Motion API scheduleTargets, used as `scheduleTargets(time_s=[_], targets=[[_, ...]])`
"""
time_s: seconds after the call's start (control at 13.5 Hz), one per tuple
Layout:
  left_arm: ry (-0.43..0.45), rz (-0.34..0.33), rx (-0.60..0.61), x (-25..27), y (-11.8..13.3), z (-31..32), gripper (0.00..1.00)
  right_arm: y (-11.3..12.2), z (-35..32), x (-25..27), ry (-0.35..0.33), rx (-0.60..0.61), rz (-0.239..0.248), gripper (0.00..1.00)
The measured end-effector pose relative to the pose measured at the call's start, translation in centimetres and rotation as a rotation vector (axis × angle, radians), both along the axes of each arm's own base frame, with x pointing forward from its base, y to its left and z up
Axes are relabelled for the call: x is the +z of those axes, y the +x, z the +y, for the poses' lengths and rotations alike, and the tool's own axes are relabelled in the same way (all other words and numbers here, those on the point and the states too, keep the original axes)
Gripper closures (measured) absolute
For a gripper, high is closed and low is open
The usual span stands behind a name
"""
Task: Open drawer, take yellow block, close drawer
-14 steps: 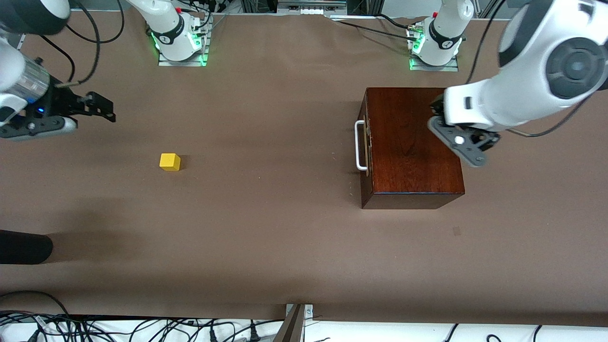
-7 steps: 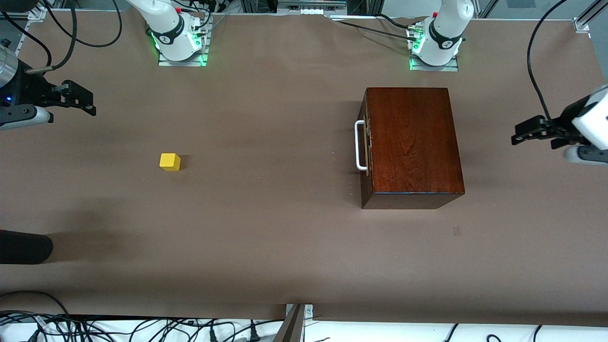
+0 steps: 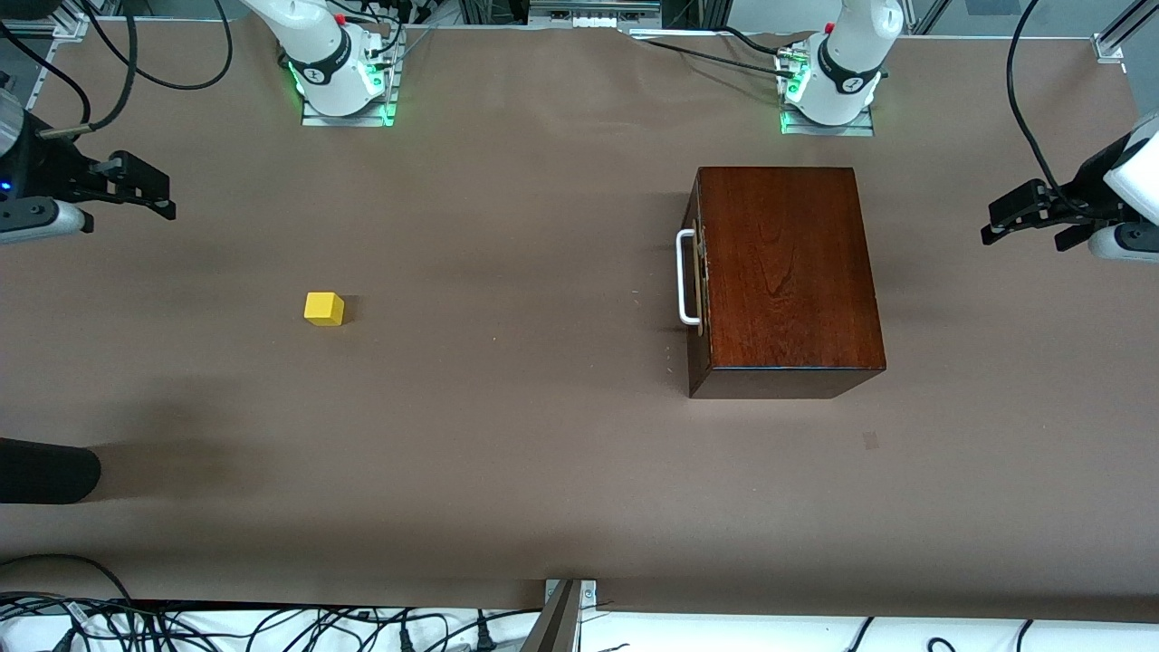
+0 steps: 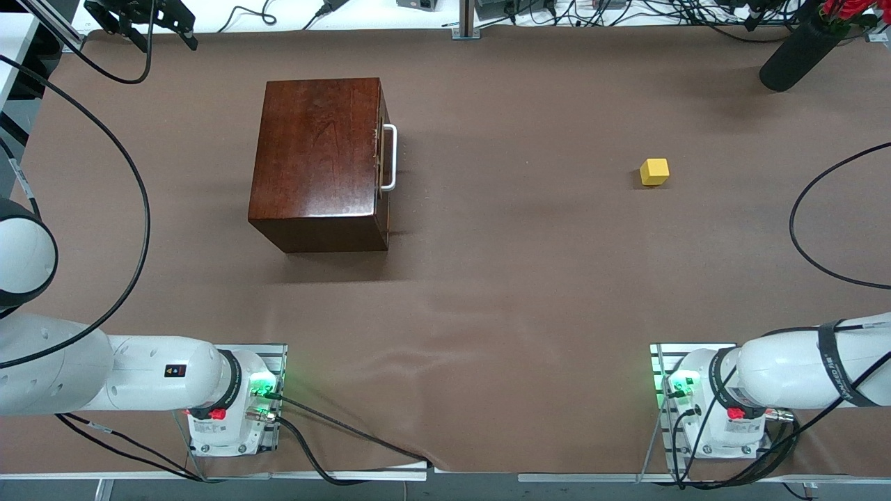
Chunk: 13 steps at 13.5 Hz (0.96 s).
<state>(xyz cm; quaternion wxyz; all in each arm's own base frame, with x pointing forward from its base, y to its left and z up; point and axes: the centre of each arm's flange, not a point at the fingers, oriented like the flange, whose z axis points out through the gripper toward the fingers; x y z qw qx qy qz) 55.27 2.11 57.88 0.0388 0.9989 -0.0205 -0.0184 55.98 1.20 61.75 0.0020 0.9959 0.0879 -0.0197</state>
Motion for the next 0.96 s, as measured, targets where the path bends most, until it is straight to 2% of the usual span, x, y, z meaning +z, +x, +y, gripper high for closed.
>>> scheduleTargets(time_s=[0.96], targets=[[0.000, 0.003, -0.016, -0.2, 0.1, -0.7, 0.00, 0.0, 0.1, 0.1, 0.000, 0.004, 0.004, 0.00]])
